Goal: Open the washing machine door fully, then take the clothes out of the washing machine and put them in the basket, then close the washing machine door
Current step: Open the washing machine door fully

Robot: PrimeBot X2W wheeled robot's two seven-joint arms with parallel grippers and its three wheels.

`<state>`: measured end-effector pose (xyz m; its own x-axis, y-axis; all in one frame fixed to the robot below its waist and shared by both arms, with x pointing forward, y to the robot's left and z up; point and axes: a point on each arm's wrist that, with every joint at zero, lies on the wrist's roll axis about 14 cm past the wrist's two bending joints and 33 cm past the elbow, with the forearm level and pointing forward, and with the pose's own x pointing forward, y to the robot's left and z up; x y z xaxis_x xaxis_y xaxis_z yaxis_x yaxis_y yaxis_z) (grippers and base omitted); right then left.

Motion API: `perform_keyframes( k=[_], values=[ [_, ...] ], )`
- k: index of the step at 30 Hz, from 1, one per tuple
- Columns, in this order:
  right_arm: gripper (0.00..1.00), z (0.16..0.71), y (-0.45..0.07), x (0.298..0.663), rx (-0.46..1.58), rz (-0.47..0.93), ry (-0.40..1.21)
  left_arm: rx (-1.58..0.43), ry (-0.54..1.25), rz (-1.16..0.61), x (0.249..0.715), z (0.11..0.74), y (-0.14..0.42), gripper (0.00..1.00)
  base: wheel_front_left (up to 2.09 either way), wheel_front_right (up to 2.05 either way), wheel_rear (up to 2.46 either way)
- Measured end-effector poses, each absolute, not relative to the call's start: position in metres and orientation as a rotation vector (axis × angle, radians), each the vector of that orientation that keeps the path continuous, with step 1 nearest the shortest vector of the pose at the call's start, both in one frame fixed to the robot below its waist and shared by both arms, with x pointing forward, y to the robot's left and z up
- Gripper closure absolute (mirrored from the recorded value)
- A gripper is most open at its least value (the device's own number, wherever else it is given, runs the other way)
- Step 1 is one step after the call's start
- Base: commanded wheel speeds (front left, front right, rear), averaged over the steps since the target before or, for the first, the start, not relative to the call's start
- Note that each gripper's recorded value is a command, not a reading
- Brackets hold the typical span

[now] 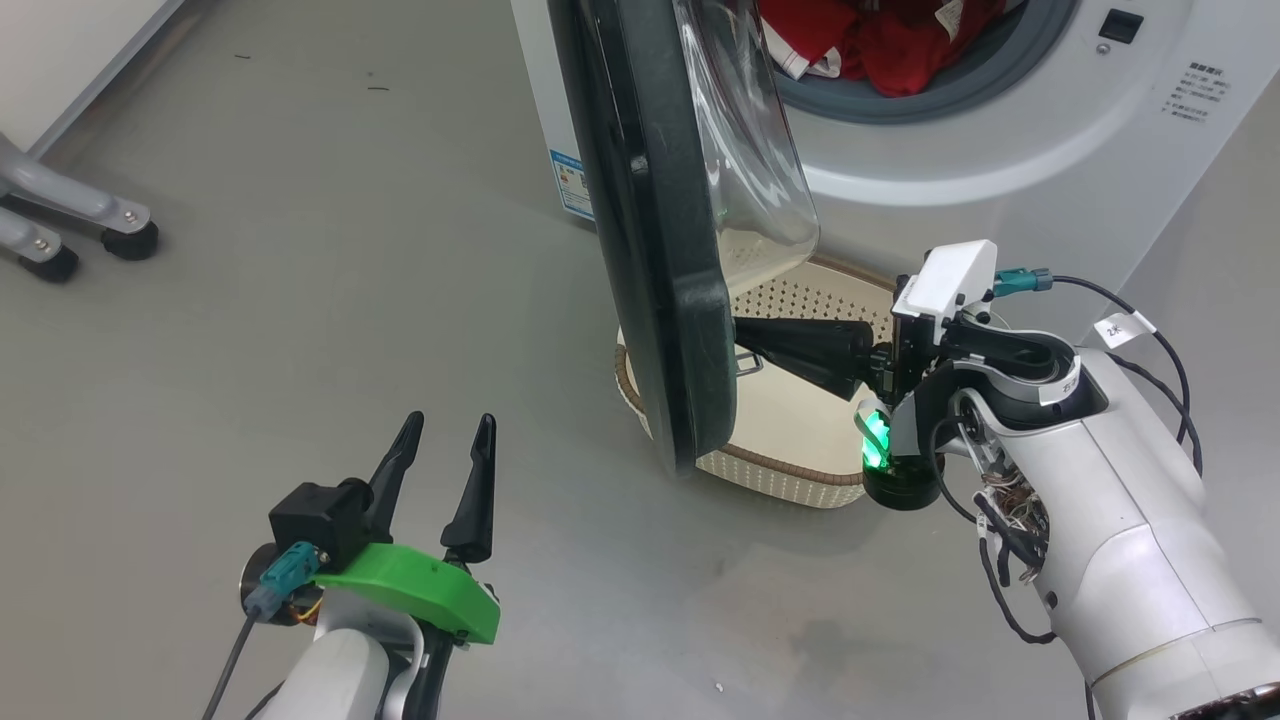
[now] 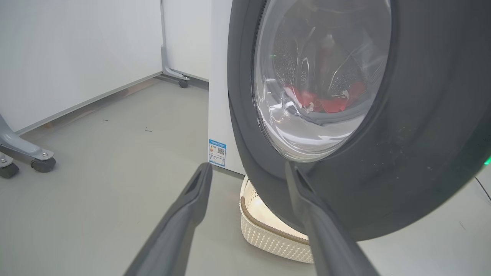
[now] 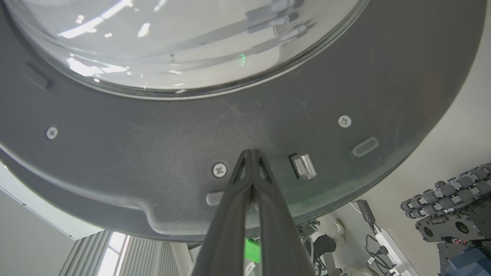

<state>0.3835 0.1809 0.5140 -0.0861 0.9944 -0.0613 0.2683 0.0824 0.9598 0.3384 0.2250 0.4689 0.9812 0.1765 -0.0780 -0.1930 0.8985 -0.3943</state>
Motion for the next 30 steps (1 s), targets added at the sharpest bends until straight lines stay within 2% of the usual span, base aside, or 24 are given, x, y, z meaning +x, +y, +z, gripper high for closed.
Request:
perform_keyframes(
  k=[12, 17, 24, 30],
  values=[
    [1.0, 0.52, 0.185, 0.38, 1.329, 1.065, 1.46, -0.409, 0.044, 0.214, 0.337, 0.466, 0.23, 0.0, 0.0, 0.0, 0.0],
    [1.0, 0.518, 0.177, 0.394, 1.285, 1.006, 1.34, -0.414, 0.044, 0.199, 0.341, 0.466, 0.226, 0.0, 0.0, 0.0, 0.0],
    [1.0, 0.504, 0.131, 0.426, 1.025, 0.93, 1.049, -0.399, 0.029, 0.158, 0.35, 0.472, 0.221, 0.0, 0.0, 0.0, 0.0],
    [1.0, 0.493, 0.091, 0.434, 0.803, 0.88, 0.865, -0.4, 0.011, 0.13, 0.358, 0.478, 0.217, 0.0, 0.0, 0.0, 0.0]
  ],
)
